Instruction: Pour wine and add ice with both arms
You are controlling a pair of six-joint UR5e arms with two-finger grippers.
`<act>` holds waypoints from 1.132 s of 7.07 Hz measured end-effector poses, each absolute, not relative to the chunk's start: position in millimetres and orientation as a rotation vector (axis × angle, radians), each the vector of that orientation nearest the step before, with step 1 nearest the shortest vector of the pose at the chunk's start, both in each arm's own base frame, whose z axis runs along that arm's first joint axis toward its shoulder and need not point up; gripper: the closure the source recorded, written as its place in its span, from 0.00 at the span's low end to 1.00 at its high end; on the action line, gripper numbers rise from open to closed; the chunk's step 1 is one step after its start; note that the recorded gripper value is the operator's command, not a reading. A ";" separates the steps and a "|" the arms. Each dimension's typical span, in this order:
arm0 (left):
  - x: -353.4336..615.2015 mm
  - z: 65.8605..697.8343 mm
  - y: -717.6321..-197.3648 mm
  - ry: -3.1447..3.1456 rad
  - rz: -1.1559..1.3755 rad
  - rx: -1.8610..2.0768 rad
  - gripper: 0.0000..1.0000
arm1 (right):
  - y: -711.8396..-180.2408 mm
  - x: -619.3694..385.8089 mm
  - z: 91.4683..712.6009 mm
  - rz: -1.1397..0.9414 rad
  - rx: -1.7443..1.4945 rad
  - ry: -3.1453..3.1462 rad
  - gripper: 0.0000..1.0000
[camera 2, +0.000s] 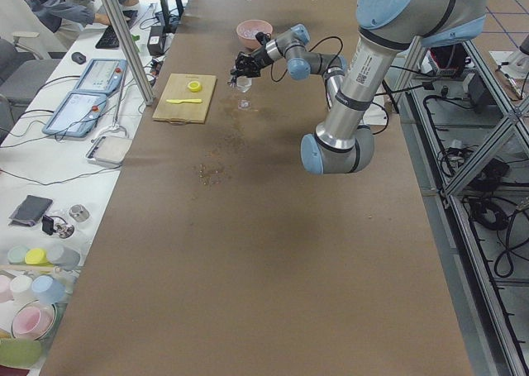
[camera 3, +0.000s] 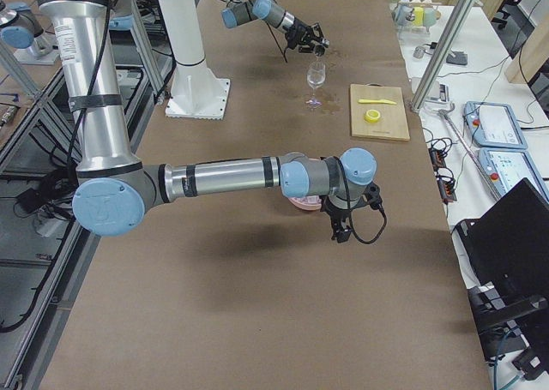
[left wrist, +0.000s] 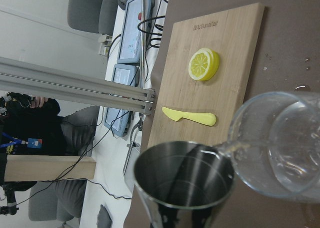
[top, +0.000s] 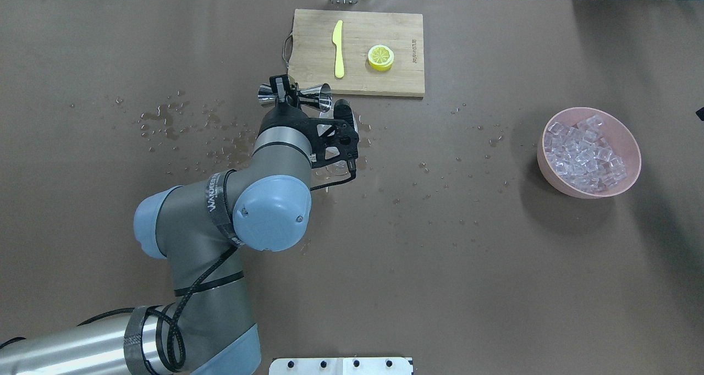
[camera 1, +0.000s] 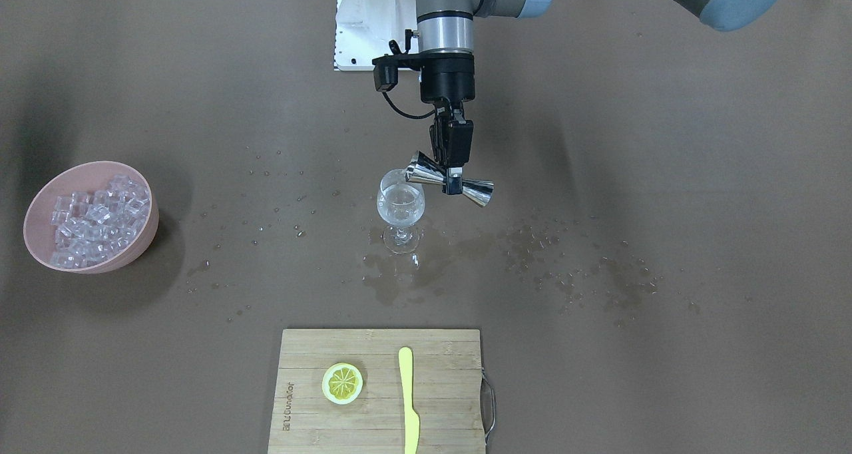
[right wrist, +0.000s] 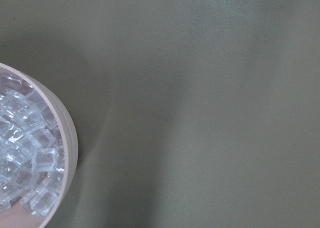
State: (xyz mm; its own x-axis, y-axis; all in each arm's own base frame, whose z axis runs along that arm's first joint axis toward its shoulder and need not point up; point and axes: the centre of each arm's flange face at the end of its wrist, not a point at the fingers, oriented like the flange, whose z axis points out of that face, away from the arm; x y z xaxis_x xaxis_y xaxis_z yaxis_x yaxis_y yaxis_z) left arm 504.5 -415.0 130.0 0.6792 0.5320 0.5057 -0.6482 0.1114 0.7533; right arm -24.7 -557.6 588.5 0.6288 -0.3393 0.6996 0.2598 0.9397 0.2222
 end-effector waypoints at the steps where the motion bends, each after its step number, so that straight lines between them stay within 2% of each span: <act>1: 505.0 126.9 -415.3 -0.157 0.916 1.157 1.00 | -557.5 -25.2 588.6 -0.344 0.102 -0.823 0.00; 6: 507.4 112.1 -416.2 -0.270 1.063 1.088 1.00 | -564.2 -38.6 575.7 -0.375 0.117 -0.824 0.00; 8: 503.9 107.8 -417.8 -0.244 1.027 1.115 1.00 | -566.5 -42.5 569.4 -0.386 0.126 -0.825 0.00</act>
State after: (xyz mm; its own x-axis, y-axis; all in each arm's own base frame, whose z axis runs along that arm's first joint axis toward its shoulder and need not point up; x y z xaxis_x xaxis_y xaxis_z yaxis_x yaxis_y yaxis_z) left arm 503.9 -417.8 107.8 0.5437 0.5575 0.6274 -0.7799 0.0594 0.6231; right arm -42.5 -566.5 569.4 0.6140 -0.3821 0.6907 0.2853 0.9233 0.2571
